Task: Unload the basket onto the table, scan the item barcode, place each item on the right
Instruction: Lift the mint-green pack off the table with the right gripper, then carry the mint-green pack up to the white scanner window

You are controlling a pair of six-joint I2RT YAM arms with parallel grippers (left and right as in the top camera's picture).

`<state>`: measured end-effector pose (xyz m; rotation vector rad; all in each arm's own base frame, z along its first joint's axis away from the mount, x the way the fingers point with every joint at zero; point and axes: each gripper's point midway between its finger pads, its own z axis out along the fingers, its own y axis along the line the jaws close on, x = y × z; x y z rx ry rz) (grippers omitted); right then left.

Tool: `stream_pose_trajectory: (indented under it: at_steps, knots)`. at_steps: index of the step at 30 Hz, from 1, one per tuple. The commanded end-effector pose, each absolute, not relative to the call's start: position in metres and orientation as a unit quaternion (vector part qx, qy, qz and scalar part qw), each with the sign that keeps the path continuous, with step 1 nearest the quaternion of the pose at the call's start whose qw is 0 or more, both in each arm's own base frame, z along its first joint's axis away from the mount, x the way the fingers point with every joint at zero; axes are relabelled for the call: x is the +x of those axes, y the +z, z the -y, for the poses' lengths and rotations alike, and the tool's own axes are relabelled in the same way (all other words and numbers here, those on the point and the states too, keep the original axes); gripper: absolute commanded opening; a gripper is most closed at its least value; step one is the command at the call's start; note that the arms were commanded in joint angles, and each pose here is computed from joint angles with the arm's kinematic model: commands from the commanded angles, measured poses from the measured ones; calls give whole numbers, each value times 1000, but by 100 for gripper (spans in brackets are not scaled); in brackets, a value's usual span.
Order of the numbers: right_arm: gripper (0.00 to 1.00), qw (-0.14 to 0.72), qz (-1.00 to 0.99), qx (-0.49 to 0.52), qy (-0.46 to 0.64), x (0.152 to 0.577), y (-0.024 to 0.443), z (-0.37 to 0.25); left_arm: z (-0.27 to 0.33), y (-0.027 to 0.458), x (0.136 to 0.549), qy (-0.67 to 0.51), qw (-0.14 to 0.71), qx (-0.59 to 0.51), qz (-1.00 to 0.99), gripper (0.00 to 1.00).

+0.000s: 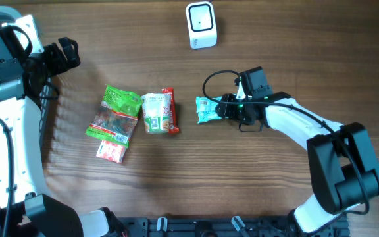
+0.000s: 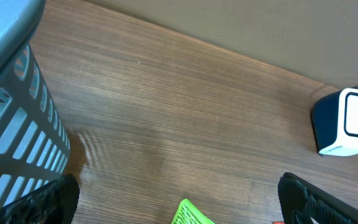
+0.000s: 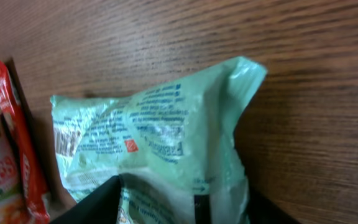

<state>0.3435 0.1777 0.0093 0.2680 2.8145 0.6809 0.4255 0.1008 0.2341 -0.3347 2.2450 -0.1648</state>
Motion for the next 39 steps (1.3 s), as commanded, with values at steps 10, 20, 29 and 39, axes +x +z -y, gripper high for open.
stream_pose_trajectory:
  at_steps: [10,20,29,39]
  knots:
    - [54,136,-952,47,270,358,24,-172,-102,240,427,-68,427,-129,-892,100]
    - [24,141,-958,162,188,349,9,-183,-101,240,427,-68,427,-129,-892,100]
    - [4,268,-900,-55,338,347,155,-176,-102,240,427,-68,427,-129,-892,100]
    - [4,309,-903,-89,285,309,234,-151,-101,240,427,-68,427,-129,-892,100]
